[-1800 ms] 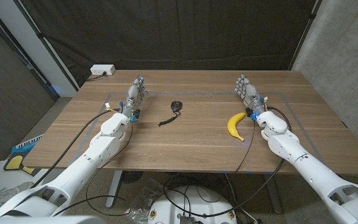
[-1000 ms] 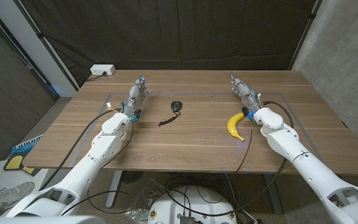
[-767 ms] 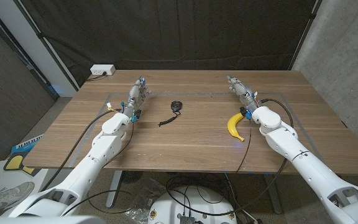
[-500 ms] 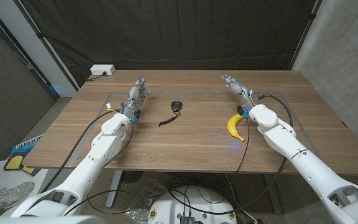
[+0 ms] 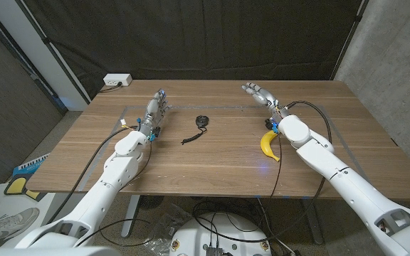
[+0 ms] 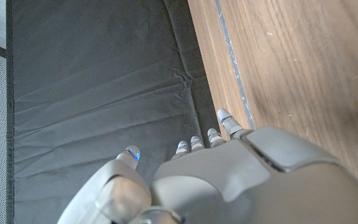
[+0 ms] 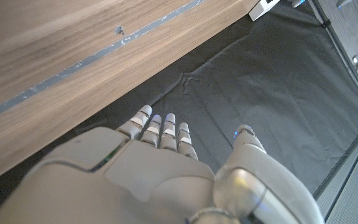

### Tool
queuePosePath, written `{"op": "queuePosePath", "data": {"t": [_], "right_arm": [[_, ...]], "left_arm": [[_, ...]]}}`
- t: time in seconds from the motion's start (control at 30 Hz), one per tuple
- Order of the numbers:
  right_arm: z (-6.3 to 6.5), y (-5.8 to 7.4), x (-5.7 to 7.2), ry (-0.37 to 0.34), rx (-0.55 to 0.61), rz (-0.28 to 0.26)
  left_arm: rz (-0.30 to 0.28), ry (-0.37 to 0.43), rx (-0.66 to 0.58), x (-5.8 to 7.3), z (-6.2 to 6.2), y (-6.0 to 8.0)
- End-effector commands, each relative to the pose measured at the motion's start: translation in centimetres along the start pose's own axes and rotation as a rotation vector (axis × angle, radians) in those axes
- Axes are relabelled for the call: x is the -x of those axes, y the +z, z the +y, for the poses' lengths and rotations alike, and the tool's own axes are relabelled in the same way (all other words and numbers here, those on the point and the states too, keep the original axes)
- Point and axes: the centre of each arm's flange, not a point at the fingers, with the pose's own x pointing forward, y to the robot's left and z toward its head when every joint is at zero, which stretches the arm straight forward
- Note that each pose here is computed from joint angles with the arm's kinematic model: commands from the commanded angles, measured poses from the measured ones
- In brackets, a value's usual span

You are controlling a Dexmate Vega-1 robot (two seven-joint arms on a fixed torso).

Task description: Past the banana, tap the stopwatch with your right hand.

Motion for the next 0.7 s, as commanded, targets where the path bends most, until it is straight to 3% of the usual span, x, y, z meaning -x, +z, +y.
{"op": "queuePosePath", "data": {"t": [0.03,0.7], "right_arm": [[1.6,2.8,-0.7,0.030,0.161,-0.021],[4.7,6.5,-1.3,0.070,0.368,-0.030]], "left_arm": [[-0.006,0.002,0.005,0.6,0.1,0.0],[-0.011,-0.009,0.007,0.8,0.3,-0.1]]}}
